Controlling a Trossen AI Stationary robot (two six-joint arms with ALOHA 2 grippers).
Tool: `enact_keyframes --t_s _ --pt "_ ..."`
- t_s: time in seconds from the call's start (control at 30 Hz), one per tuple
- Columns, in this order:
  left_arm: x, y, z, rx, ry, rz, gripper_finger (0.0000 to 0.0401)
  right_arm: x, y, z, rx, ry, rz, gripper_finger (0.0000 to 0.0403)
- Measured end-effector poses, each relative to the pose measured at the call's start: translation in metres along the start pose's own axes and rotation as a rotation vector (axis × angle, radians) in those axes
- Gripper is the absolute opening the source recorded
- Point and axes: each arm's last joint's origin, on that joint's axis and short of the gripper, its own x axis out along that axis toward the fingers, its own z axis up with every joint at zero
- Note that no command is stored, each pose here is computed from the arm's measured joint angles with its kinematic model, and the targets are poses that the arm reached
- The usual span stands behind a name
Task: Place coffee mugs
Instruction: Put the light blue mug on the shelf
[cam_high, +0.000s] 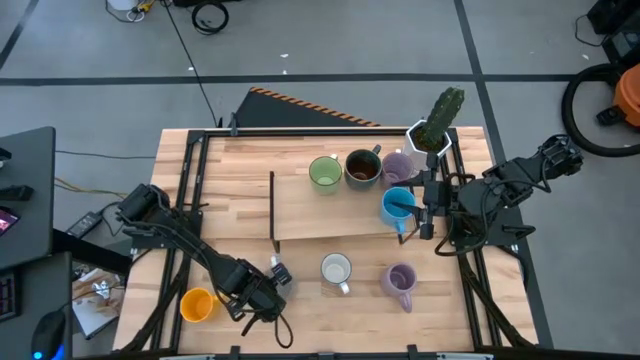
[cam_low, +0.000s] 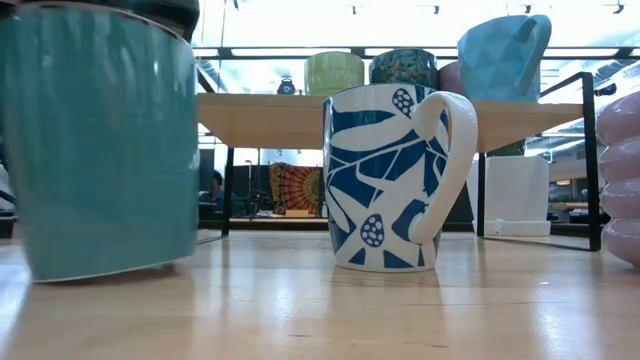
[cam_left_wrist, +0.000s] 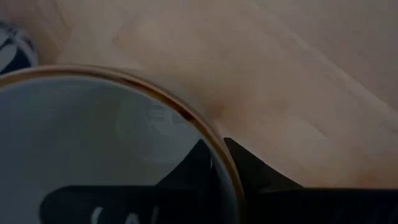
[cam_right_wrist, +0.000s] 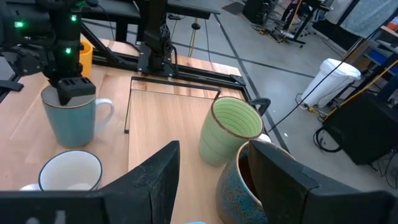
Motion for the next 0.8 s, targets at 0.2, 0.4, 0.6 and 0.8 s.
enact_keyframes --t_s 0.2,0.4,0.6,0.8 --pt "-0.008 -0.012 0.003 0.103 0.011 0.016 0.0031 0.0 0.0 0.0 -0.001 0.001 0.0 0.0197" --pt "-0.028 -0.025 0.008 0.276 0.116 0.127 0.0031 0.0 0.0 0.0 -0.001 0.001 -0.004 0.0197" --pt "-0.041 -0.039 0.017 0.472 0.143 0.25 0.0031 0.0 0.0 0.0 -0.001 0.001 -0.005 0.0197" --pt "-0.053 -0.043 0.026 0.598 0.181 0.412 0.0031 0.0 0.0 0.0 -0.001 0.001 -0.007 0.0197"
